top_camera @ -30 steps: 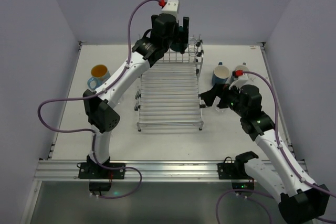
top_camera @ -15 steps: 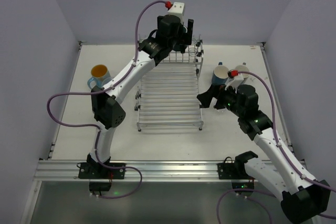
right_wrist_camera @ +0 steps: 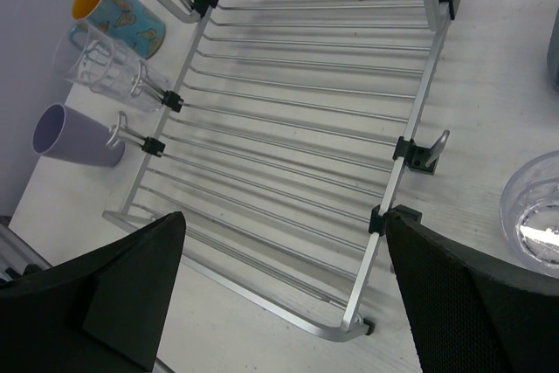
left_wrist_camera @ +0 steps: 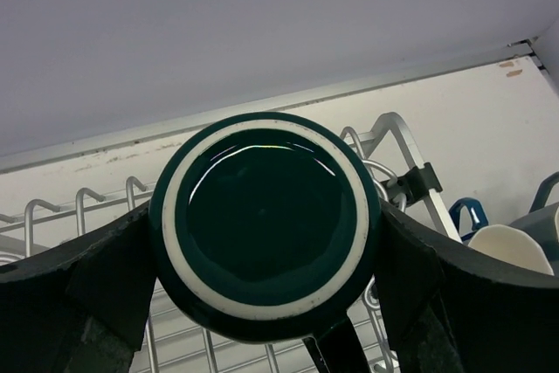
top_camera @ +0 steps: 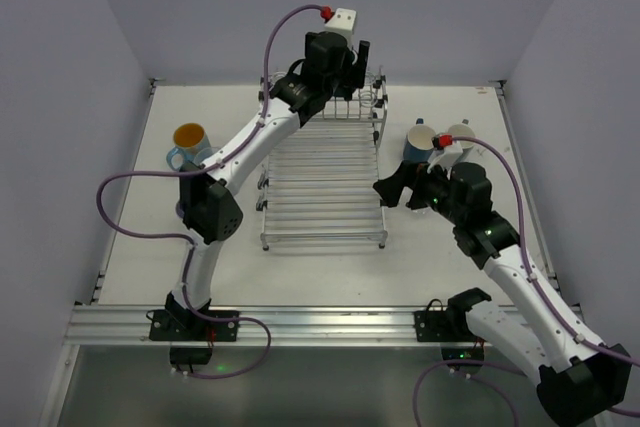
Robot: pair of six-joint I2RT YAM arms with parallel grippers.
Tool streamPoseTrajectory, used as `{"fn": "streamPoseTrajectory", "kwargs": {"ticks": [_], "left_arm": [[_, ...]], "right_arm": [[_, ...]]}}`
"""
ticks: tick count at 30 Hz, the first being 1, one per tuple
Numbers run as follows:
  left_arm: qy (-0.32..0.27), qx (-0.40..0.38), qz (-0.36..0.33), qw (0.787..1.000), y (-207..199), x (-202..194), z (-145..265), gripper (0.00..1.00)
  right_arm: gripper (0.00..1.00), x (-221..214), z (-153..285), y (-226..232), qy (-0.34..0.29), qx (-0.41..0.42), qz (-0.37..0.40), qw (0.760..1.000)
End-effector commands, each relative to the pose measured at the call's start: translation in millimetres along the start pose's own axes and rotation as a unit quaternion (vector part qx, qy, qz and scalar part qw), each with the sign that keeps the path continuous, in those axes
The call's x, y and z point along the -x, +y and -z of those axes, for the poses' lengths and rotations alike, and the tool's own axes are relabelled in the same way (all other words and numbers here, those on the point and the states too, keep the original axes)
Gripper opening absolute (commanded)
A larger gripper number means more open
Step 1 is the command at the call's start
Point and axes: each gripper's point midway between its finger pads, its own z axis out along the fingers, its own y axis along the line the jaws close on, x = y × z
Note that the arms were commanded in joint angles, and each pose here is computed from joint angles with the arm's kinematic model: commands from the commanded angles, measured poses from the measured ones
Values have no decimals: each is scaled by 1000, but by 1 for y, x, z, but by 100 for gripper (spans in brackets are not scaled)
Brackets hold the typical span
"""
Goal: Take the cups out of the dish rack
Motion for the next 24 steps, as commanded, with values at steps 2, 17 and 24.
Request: {"fn": "streamPoseTrajectory", "kwargs": {"ticks": [2,17,24], "left_arm": [[-34,19,-11,999,6,18,-4,80],[-170,-126,71,975,-21,144,106,38],[-141,-289,177,930,-49,103,192,34]], "right_arm": [[99,20,6,15,-36,24,11,999],[99,57,13,61,-107,124,-76,984],[98,87,47,105,-181,254,-135,940]]}}
